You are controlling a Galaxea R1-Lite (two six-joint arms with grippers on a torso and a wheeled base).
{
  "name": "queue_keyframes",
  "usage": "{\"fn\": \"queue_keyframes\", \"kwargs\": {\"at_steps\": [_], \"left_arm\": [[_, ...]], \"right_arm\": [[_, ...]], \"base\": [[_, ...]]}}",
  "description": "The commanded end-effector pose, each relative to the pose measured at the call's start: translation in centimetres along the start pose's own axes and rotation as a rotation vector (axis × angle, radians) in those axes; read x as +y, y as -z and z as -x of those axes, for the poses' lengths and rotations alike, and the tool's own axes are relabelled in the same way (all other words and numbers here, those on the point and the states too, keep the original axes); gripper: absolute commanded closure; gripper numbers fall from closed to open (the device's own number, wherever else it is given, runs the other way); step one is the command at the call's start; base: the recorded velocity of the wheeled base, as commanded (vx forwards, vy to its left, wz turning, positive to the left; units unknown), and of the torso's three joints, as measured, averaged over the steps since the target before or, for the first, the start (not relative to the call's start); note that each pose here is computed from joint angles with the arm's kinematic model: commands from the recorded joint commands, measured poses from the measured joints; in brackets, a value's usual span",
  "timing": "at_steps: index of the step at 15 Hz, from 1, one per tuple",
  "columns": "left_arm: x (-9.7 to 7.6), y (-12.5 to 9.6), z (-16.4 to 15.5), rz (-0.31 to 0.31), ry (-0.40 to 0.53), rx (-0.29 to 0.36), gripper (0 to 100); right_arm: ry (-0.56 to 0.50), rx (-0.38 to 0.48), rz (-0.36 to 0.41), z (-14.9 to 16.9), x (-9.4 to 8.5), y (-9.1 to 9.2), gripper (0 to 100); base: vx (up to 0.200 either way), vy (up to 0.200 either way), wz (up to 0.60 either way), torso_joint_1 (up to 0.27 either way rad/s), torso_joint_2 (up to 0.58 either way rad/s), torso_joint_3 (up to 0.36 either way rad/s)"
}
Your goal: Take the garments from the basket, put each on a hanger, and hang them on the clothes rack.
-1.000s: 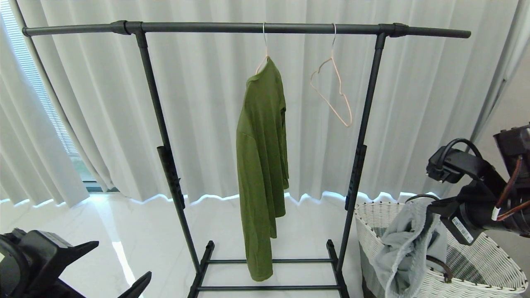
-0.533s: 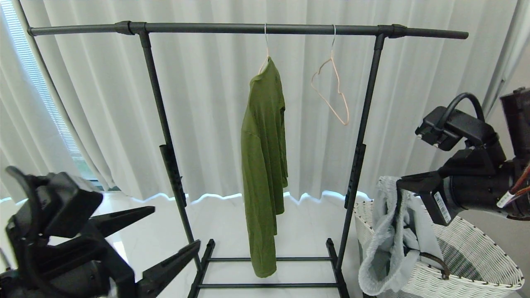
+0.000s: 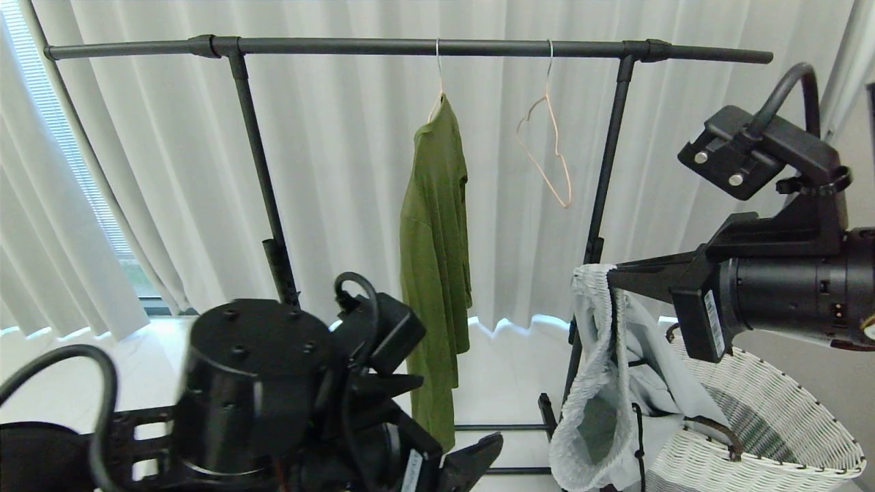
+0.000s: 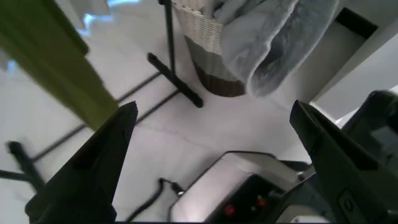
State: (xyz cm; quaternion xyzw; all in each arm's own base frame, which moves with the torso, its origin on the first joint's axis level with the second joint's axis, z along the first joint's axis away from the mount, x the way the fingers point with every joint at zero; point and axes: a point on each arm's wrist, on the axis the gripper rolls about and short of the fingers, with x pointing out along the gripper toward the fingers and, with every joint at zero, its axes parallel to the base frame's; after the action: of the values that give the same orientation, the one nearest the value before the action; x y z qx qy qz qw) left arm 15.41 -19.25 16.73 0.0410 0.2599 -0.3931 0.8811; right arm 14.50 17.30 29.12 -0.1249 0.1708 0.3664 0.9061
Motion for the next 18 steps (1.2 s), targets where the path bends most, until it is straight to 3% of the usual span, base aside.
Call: {"fn": "queue_keyframes", "kwargs": {"at_steps": [1, 2, 3, 4, 9, 15, 16, 18], "left_arm": [[-1.6, -0.2, -4.7, 0.066, 0.032, 0.075, 0], [-2.1, -0.4, -5.3, 0.098, 0.041, 0.077, 0], [-3.0, -0.9, -7.2, 0.194, 0.055, 0.081, 0], [-3.3, -1.0, -8.2, 0.223, 0.056, 0.089, 0], [-2.5, 2.1, -14.3, 0.233, -0.011, 0.137, 0], [-0.6, 5.4, -14.5, 0.24, -0.107, 0.239, 0], [-0.5, 5.8, -14.3, 0.238, -0.12, 0.241, 100], [-0.4, 6.5, -14.0, 0.234, -0.144, 0.222, 100]], "right_arm": [[-0.018, -0.024, -0.001, 0.4, 0.4, -0.5, 100], [-0.019, -0.029, -0.003, 0.5, 0.4, -0.6, 100], [-0.02, -0.038, -0.003, 0.6, 0.4, -0.8, 100], [-0.021, -0.046, -0.004, 0.7, 0.4, -1.0, 100], [-0.019, -0.08, -0.025, 1.4, 0.2, -1.7, 100], [-0.01, -0.084, -0.03, 1.5, 0.0, -1.8, 100], [-0.01, -0.082, -0.031, 1.5, 0.0, -1.7, 100], [0.001, -0.083, -0.038, 1.4, -0.4, -1.7, 100]], "base": [[0.0, 0.0, 0.0, 0.0, 0.0, 0.0], [0.0, 0.0, 0.0, 0.0, 0.0, 0.0], [0.0, 0.0, 0.0, 0.0, 0.0, 0.0], [0.0, 0.0, 0.0, 0.0, 0.0, 0.0], [0.0, 0.0, 0.0, 0.0, 0.0, 0.0], [0.0, 0.0, 0.0, 0.0, 0.0, 0.0], [0.0, 0.0, 0.0, 0.0, 0.0, 0.0], [0.0, 0.0, 0.0, 0.0, 0.0, 0.0]]}}
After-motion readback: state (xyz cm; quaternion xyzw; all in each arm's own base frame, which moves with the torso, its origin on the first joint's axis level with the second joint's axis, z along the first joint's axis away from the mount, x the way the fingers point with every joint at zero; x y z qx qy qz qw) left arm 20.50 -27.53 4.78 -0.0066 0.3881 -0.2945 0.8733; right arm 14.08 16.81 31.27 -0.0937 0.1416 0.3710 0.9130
